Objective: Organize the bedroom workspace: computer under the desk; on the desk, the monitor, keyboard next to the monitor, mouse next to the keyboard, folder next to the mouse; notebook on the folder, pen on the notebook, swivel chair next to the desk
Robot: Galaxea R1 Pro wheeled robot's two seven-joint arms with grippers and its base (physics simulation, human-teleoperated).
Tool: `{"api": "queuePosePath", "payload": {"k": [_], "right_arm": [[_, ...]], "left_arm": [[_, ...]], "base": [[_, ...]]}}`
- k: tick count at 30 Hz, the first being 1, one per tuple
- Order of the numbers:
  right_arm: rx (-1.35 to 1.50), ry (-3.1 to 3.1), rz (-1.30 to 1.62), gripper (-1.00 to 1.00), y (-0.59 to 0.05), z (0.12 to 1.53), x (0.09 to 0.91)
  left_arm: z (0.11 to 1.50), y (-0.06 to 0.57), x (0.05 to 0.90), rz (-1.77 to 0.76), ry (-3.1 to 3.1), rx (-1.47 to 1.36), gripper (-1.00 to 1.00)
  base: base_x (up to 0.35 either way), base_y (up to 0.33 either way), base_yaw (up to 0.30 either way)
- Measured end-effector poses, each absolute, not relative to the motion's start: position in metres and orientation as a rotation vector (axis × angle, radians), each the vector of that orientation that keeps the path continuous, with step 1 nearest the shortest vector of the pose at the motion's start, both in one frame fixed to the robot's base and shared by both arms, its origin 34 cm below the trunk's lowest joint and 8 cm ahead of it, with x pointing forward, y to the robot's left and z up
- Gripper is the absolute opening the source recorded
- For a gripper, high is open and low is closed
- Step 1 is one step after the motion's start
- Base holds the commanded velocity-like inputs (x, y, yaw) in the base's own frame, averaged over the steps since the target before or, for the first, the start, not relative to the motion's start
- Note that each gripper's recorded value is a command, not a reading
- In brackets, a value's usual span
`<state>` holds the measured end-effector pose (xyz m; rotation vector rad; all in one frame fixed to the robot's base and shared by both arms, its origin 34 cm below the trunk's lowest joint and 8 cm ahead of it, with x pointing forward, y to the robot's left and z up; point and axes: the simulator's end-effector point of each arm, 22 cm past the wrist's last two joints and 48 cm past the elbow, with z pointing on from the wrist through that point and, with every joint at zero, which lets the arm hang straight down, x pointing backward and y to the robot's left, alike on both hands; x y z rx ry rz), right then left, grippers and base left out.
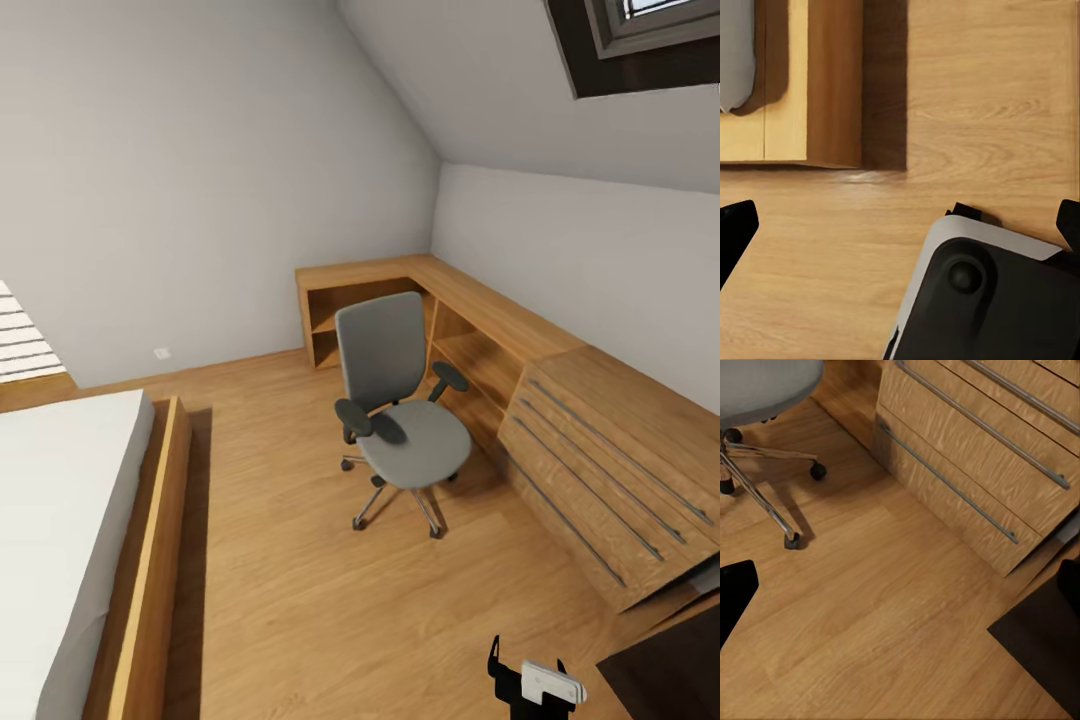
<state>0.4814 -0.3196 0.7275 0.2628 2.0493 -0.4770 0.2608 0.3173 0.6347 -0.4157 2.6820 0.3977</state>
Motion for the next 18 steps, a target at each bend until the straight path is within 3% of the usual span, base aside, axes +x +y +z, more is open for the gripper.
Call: {"api": "queuePosePath", "payload": {"k": [6, 18], "right_arm": [[0.258, 2.041, -0.466, 1.0, -0.318, 0.731, 0.484], [0.241, 2.033, -0.434, 1.0, -0.31, 0.735, 0.487]], "left_arm": [[0.636, 0.317, 0.264, 0.393, 2.673, -0.412, 1.0], [0.639, 0.316, 0.272, 0.386, 2.654, -0.407, 1.0]], "base": [[0.157, 0.0, -0.072], [0.296, 0.0, -0.081]]}}
